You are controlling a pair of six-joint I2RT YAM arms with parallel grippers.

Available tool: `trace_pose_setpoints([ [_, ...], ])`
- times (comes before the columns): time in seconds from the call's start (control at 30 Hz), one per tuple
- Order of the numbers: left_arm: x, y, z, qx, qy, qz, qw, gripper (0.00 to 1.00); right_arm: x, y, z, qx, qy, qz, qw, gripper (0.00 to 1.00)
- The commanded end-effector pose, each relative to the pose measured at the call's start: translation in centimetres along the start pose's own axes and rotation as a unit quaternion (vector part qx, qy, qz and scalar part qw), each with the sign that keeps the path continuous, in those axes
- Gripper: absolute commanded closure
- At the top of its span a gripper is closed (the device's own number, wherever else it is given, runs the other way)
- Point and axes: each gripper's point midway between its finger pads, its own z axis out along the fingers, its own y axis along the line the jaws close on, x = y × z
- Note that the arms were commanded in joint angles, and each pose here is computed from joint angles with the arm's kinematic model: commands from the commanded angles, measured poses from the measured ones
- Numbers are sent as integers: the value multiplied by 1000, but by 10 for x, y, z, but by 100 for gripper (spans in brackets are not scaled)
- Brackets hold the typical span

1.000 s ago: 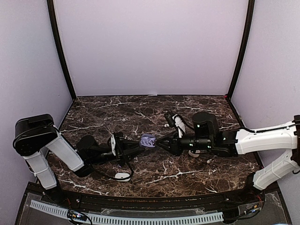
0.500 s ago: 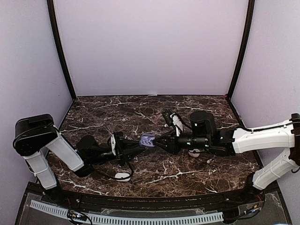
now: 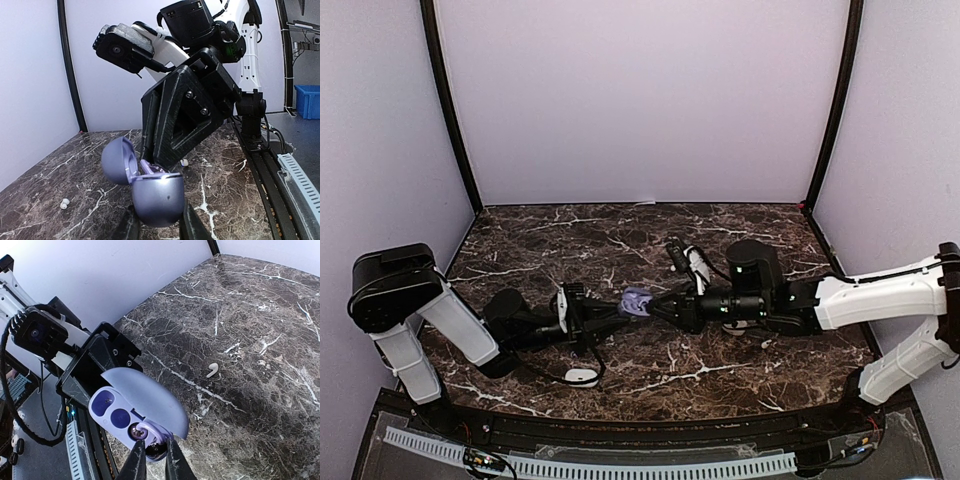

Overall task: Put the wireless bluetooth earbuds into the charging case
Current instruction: Turn over the right earbud in the right side groove of the charging case.

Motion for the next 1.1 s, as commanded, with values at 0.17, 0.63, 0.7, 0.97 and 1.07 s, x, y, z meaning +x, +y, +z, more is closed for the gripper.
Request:
trace_pose_setpoints([
  [0.17, -54, 2, 0, -5, -102, 26, 994, 84, 17, 3, -6, -25, 7, -4, 1000, 87],
  [0.63, -49, -2, -2, 6, -93, 28, 995, 84, -11, 7, -23, -3, -30, -45, 999, 78],
  [0.7, -49, -5, -1, 16, -90, 24, 996, 84, -13, 10, -25, -4, -24, -76, 997, 77],
  [0.97, -51, -18, 3, 77, -60, -13, 995, 87, -8, 30, -48, -40, -8, -271, 962, 66],
  [1.07, -51, -21, 2, 103, -41, -26, 994, 88, -5, 36, -53, -53, -1, -314, 948, 63],
])
